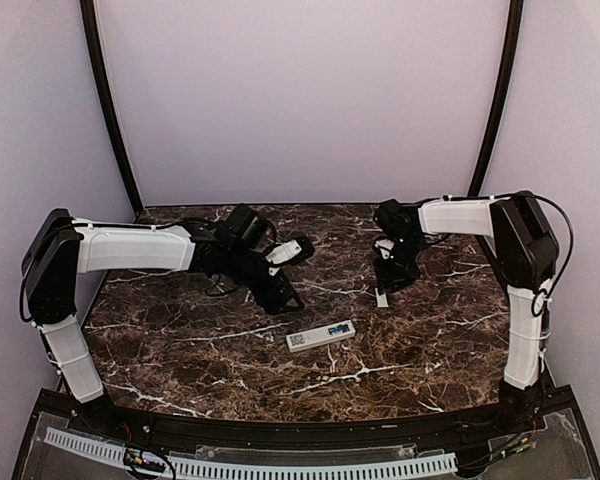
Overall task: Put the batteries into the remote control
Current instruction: Move the right arm with the battery cover to the center of the board.
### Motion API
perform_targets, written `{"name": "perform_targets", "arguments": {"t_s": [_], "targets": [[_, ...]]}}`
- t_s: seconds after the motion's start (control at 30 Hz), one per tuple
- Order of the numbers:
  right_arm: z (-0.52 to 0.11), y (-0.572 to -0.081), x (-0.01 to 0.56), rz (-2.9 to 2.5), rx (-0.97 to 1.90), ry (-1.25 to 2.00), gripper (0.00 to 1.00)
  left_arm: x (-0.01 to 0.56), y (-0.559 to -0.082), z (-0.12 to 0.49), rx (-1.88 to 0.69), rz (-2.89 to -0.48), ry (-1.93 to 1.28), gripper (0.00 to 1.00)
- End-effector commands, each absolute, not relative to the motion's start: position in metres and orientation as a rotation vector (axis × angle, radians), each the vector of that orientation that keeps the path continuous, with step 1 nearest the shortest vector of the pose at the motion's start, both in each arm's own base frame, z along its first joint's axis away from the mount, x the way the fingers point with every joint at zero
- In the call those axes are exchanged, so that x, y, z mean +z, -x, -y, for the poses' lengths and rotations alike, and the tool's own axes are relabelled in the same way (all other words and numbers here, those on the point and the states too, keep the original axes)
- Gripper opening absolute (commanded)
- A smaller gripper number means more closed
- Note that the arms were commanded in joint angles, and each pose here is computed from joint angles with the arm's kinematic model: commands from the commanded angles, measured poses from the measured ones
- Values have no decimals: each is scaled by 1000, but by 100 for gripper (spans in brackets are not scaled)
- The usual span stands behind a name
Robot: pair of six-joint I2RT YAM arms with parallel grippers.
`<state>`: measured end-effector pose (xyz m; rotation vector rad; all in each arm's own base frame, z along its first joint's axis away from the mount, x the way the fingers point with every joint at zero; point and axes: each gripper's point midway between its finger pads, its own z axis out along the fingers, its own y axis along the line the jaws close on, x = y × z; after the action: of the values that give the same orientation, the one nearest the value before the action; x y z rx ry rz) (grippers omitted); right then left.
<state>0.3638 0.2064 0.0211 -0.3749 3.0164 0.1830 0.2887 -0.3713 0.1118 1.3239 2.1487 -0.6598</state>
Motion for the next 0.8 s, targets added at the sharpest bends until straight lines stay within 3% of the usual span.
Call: {"name": "perform_targets", "arguments": {"t_s": [0.0, 0.27, 0.57, 0.77], "targets": [[-221, -338, -4, -3079, 210, 397, 32, 121, -288, 371, -656, -2132, -1329, 80], [-236, -296, -23, -3145, 134, 522, 31, 112, -281, 370, -671, -2125, -1375, 80], [-237, -256, -23, -3193, 125, 556, 27, 47, -217, 376, -542, -1964, -1770, 82], [-242, -237, -19, -3198, 147, 611, 27, 35, -239, 378, -406, -1954, -1733, 81]]}}
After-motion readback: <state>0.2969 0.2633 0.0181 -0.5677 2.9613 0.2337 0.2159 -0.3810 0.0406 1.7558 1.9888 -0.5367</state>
